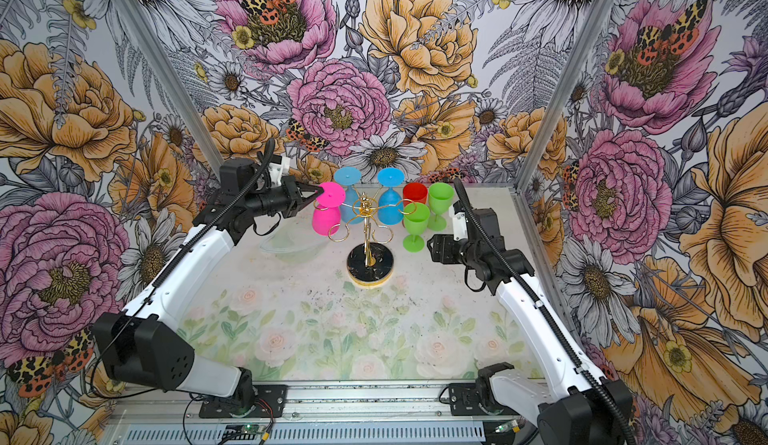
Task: Take the wine glass off the wine glass rack
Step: 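Move the left gripper to the pink glass's foot on the rack and close on it, then pull the pink glass off the rack toward the robot with the left gripper, then swing the held pink glass toward the robot and turn it upright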
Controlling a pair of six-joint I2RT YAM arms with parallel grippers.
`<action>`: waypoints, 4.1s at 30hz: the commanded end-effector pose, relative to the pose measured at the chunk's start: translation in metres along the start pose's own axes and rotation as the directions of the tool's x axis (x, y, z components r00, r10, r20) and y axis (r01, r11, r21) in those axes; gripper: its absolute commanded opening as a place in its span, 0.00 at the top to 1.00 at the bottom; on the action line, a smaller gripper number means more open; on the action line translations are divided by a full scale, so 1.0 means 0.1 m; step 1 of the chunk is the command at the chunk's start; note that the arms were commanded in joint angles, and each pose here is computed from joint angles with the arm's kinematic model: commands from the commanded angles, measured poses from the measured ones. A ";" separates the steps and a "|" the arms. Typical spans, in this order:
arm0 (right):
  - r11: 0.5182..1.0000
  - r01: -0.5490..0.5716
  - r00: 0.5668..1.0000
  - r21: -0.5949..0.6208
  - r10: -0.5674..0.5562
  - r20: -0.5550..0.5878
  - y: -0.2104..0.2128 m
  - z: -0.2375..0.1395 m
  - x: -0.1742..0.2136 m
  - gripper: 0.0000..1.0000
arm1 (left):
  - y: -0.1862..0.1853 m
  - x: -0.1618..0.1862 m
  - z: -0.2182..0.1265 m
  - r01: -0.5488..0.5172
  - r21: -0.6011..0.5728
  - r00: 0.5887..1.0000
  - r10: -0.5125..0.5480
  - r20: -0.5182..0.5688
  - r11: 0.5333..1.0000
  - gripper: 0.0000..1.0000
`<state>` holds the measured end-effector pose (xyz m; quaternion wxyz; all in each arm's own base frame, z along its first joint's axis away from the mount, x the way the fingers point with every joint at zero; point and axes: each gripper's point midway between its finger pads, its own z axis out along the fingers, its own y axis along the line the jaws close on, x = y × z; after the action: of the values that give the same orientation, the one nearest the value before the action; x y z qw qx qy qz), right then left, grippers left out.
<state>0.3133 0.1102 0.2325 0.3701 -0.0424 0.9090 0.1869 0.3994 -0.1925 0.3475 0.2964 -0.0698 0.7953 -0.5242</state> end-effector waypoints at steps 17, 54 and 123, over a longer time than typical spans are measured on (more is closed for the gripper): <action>1.000 0.013 0.999 -0.010 -0.013 0.037 0.03 -0.09 -0.06 0.22 | -0.23 -0.08 0.14 0.034 0.128 0.998 -0.027 -0.059 0.991 1.00; 0.999 -0.010 0.999 -0.051 0.012 0.038 0.11 -0.13 -0.04 0.22 | -0.02 -0.48 -0.85 -0.097 -0.200 0.936 0.158 0.314 0.975 1.00; 0.996 -0.085 0.992 -0.031 0.082 -0.094 0.26 -0.44 0.03 0.27 | -0.84 3.56 -0.48 -0.911 0.299 -0.226 0.950 0.215 -0.285 1.00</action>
<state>0.2793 0.1237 0.2506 0.3052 -0.0112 0.9210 0.2420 0.0567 -0.3400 0.2749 0.4987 0.6705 0.4811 -0.2650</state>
